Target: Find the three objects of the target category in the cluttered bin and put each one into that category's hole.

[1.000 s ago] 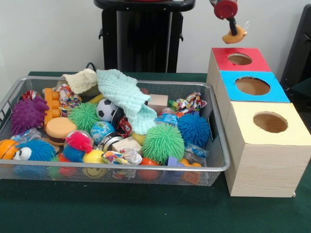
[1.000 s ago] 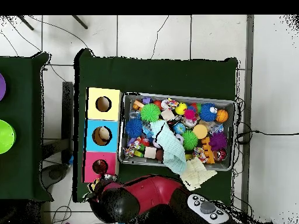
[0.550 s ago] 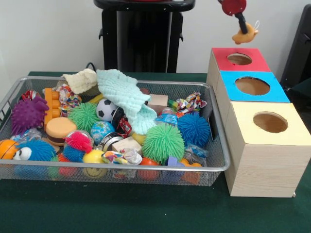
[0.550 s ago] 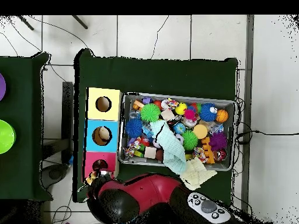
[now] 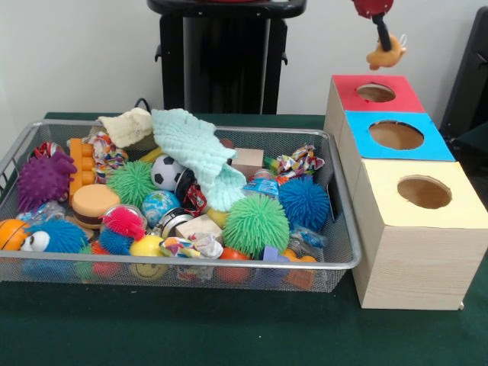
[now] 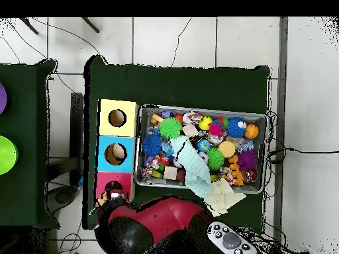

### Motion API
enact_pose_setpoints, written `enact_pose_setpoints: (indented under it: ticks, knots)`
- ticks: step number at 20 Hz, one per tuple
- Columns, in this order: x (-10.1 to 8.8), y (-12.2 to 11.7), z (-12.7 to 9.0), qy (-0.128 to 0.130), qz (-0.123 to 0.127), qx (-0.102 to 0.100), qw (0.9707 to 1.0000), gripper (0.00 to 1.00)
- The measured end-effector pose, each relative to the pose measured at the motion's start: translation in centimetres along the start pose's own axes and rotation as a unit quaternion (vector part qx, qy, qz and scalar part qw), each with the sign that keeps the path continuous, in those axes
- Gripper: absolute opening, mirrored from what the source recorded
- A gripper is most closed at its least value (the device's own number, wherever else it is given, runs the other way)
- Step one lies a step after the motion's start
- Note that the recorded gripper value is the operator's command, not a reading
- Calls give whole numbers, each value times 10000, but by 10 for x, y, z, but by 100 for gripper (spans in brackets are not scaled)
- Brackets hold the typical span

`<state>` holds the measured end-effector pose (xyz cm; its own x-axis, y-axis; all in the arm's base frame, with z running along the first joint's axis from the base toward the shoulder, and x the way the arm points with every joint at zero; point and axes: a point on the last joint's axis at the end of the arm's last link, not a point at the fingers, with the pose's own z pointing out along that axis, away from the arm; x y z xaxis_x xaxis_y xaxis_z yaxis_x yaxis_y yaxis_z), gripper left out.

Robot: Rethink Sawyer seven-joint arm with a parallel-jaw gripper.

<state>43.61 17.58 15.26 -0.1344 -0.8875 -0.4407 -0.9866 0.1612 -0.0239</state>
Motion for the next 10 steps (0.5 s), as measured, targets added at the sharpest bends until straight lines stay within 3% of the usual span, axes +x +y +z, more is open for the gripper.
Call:
enact_pose_setpoints:
  ticks: [10]
  knots:
    - [-4,7,12,341,-616,171,9974,0]
